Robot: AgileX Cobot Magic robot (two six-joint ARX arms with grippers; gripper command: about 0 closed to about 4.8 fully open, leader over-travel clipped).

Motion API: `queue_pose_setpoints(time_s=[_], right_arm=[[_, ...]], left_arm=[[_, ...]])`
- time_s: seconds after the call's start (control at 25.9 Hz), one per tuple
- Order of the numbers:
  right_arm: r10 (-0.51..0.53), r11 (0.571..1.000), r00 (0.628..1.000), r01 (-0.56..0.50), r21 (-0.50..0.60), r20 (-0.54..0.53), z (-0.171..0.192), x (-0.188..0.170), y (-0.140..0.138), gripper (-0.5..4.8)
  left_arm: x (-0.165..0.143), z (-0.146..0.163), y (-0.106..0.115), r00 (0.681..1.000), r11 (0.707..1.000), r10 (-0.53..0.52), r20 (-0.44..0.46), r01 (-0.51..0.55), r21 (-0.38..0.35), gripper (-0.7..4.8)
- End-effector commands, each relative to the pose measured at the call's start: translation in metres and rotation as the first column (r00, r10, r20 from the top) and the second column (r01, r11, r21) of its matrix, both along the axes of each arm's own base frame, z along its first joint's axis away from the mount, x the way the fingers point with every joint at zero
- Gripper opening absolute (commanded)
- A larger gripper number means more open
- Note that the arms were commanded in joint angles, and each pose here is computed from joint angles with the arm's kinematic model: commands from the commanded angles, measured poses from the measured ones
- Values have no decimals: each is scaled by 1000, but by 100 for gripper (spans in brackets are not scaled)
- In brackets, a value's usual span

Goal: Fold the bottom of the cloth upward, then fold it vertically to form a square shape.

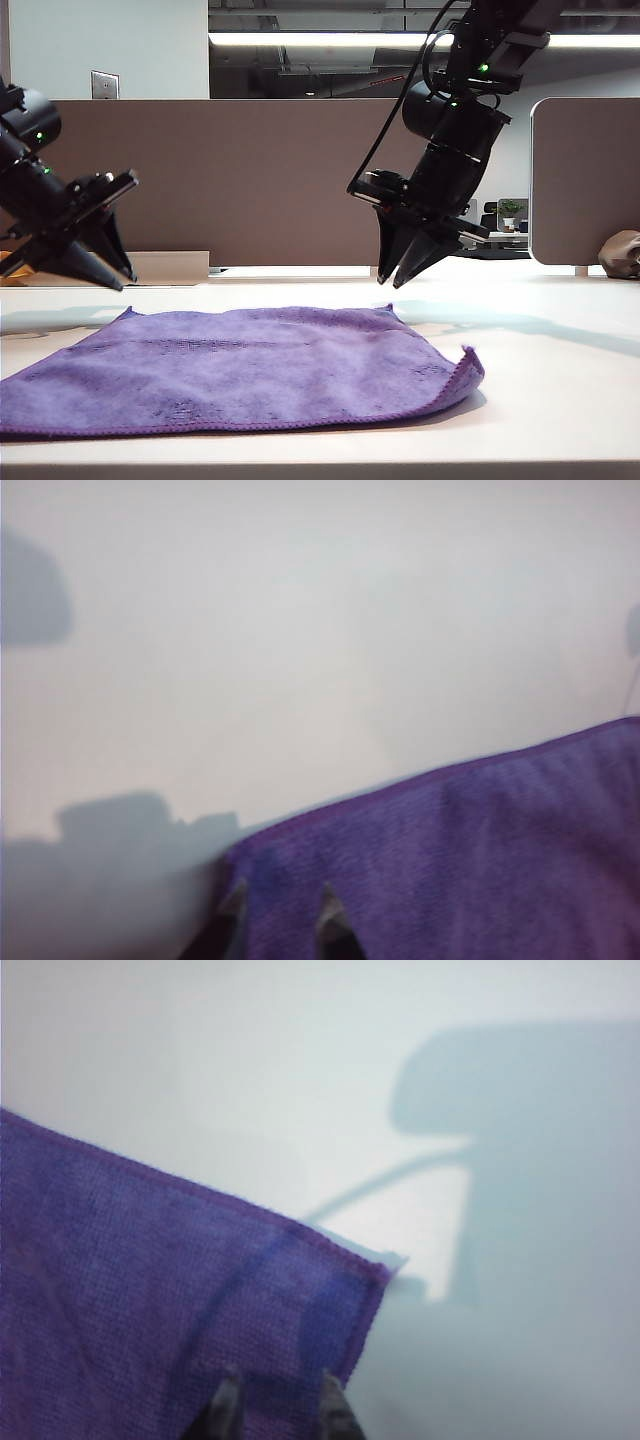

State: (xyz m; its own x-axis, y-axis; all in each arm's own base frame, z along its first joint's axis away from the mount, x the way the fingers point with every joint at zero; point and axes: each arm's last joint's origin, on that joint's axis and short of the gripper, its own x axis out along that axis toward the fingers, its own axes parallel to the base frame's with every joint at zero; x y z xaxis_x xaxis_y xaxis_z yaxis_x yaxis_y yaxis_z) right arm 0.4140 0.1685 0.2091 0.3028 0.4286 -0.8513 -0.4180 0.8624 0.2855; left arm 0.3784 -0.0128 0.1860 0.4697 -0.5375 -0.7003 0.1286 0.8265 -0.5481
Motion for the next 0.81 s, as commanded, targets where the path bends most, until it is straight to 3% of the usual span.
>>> queue_pose_setpoints(time_s=[0.04, 0.31, 0.66, 0.81], right_arm=[[10, 1000, 1000, -10, 20, -2, 4, -1, 1, 104], [11, 1000, 1000, -10, 14, -21, 3, -3, 0, 104], [10, 1000, 999, -10, 7, -39, 3, -4, 0, 103], [10, 1000, 999, -10, 6, -41, 2, -5, 0, 104]], left_arm=[[2, 10, -1, 1000, 1000, -19, -3, 19, 6, 89], [5, 24, 0, 998, 998, -28, -57, 31, 59, 84], [9, 8, 0, 987, 998, -33, -159, 43, 55, 84], [9, 7, 0, 986, 997, -43, -163, 53, 60, 84]])
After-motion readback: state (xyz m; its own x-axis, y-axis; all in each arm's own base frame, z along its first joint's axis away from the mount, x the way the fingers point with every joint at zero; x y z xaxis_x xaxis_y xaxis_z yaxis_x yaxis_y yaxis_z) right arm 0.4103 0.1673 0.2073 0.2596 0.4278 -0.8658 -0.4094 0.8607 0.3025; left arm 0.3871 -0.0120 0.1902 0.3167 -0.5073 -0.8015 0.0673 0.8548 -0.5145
